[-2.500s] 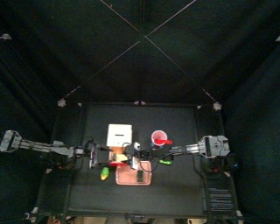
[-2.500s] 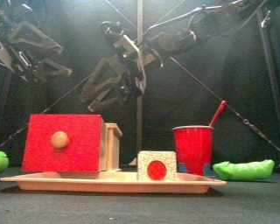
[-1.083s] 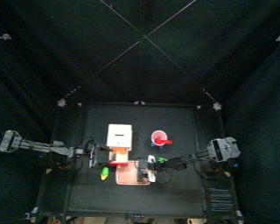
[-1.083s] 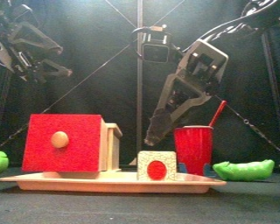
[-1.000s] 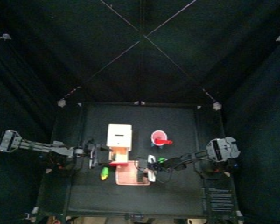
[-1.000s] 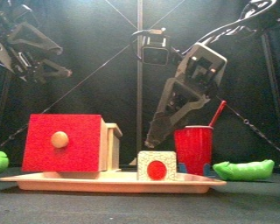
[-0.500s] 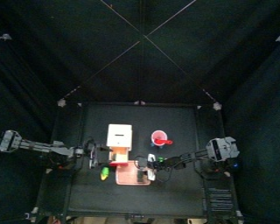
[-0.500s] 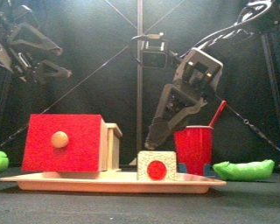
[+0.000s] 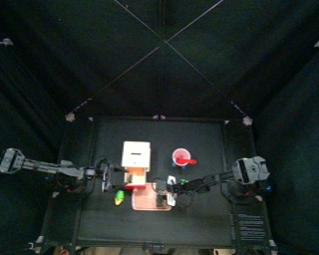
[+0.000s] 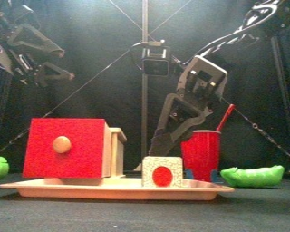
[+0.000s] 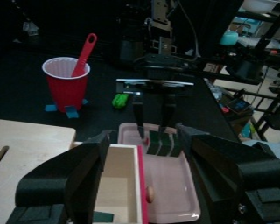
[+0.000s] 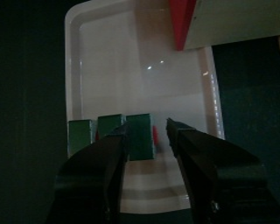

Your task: Grab sushi piece off plate

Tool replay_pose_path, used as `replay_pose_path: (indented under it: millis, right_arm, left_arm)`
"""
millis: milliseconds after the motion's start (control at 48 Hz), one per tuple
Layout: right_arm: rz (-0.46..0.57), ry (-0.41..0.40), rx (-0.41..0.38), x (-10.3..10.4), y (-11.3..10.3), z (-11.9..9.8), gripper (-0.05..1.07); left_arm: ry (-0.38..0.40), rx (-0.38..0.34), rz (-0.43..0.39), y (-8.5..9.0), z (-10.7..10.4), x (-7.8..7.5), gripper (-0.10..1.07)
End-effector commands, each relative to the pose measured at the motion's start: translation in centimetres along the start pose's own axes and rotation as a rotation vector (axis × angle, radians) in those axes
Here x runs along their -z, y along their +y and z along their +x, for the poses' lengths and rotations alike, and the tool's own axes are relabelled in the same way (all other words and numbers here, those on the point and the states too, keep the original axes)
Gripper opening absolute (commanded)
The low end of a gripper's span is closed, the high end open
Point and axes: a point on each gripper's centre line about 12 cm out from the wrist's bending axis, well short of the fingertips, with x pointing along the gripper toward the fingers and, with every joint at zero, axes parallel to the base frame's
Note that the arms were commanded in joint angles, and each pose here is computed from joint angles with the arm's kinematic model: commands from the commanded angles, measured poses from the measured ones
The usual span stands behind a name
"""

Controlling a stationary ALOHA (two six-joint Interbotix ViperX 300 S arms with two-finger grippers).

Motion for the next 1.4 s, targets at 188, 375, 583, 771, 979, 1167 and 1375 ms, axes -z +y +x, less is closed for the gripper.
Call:
replay_pose_path:
  millis: [188, 375, 583, 771, 979, 1167, 1375]
  right_arm:
    - [0.0, -0.048, -0.012, -1.59, 0.39, -0.86, 0.76]
    - [-0.005, -0.059, -0.017, -1.95, 0.6, -1.03, 0.76]
    - [-0.008, -0.05, -0.017, -1.82, 0.81, -0.99, 0.76]
    - [-0.007, -0.037, -0.012, -1.58, 0.74, -0.79, 0.76]
    - [-0.007, -0.03, -0.009, -1.52, 0.7, -0.75, 0.76]
    - [-0.006, -0.02, -0.004, -1.29, 0.58, -0.51, 0.76]
    - [-0.002, -0.015, 0.0, -1.23, 0.37, -0.28, 0.76]
  left_arm:
    - [-0.02, -0.001, 0.001, -0.02, 0.16, -0.56, 0.96]
    - [-0.02, -0.001, 0.001, -0.02, 0.16, -0.56, 0.96]
    - [-0.02, -0.001, 0.001, -0.02, 0.16, -0.56, 0.96]
    - [-0.022, -0.001, 0.001, -0.03, 0.18, -0.62, 0.96]
    - [-0.02, 0.0, 0.002, -0.03, 0.16, -0.56, 0.96]
    - [-0.022, -0.001, 0.001, -0.02, 0.15, -0.59, 0.96]
    - [-0.02, -0.001, 0.001, -0.02, 0.16, -0.56, 0.96]
